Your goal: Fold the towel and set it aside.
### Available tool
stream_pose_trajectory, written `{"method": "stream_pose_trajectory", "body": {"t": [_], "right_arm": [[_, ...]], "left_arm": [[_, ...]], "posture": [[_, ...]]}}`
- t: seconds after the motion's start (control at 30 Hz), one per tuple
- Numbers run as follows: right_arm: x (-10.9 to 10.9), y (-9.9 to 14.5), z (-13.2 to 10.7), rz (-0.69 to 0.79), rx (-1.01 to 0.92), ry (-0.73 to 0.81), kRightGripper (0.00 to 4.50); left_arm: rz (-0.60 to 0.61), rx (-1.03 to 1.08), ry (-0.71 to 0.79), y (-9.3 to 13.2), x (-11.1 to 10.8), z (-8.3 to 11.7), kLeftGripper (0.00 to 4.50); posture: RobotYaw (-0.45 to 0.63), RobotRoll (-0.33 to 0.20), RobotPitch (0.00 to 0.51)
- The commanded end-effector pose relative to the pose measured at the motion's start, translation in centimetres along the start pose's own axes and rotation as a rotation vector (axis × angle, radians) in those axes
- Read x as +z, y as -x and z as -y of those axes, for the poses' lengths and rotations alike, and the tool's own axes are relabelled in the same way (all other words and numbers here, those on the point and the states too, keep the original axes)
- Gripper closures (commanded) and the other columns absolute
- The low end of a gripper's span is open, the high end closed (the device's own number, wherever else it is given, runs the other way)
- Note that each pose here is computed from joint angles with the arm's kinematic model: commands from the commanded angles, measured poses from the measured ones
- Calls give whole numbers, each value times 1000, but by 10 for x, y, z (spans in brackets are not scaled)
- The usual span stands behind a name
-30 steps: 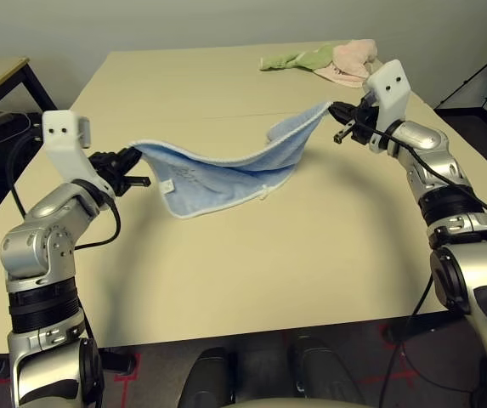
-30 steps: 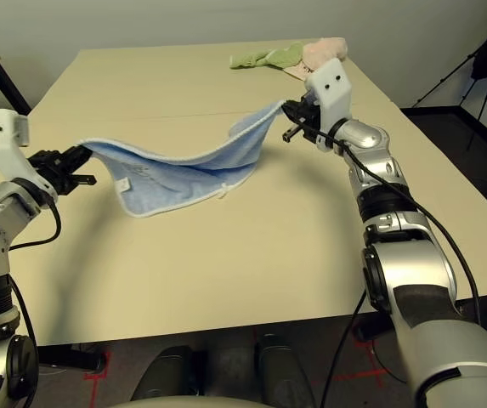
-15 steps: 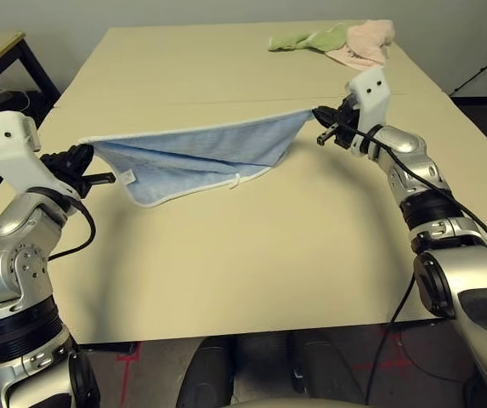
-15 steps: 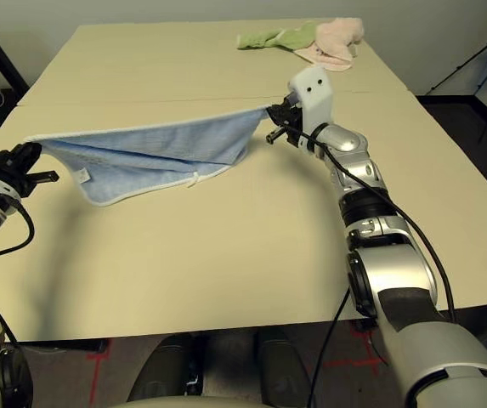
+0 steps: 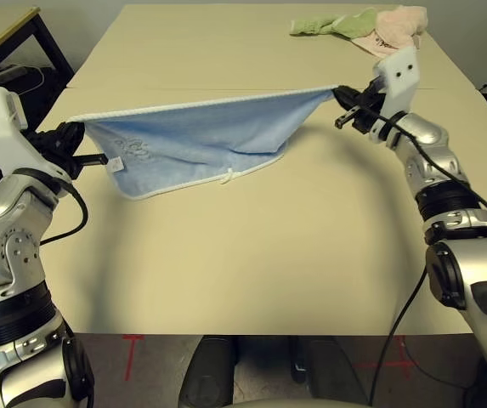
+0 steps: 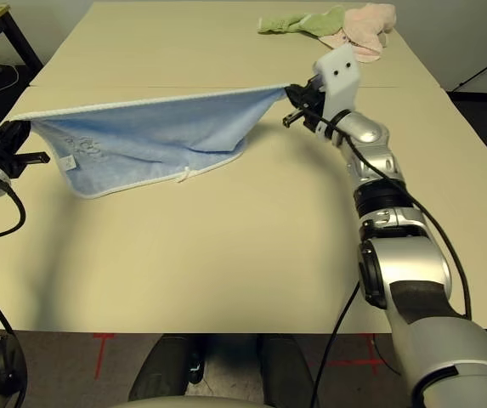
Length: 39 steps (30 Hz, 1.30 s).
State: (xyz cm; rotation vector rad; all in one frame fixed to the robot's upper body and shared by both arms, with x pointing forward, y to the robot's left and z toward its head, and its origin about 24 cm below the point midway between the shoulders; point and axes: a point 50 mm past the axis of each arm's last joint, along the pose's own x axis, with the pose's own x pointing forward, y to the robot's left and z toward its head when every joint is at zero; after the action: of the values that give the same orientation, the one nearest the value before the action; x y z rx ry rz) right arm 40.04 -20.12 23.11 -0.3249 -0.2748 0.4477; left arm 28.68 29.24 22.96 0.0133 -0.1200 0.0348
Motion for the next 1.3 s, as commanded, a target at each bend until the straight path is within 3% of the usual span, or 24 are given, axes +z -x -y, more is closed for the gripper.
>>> {"method": "stream_pose_trajectory", "body": {"t": [0.03, 0.37, 0.67, 0.83, 1.03, 1.3], "right_arm": [[2, 17, 31, -18, -100, -20, 4500], [32, 23, 59, 12, -110, 23, 4500], [15, 2, 39, -102, -92, -102, 4500], [14, -11, 30, -100, -145, -145, 4500], [43, -17, 43, -14, -241, -121, 4500], [79, -8, 69, 110, -353, -74, 4500]], "left_arm": [[4, 87, -38, -3, 8, -21, 4469], [94, 100, -95, -19, 56, -34, 4469], [32, 164, -91, -41, 51, -42, 4469], [14, 158, -80, -66, 51, -38, 4469], [77, 155, -103, -93, 74, -32, 4469], [204, 147, -134, -97, 115, -32, 4469]], "posture": [[90, 0, 179], [57, 0, 183], [53, 0, 222], [53, 0, 241], [40, 0, 233], [21, 0, 222]]}}
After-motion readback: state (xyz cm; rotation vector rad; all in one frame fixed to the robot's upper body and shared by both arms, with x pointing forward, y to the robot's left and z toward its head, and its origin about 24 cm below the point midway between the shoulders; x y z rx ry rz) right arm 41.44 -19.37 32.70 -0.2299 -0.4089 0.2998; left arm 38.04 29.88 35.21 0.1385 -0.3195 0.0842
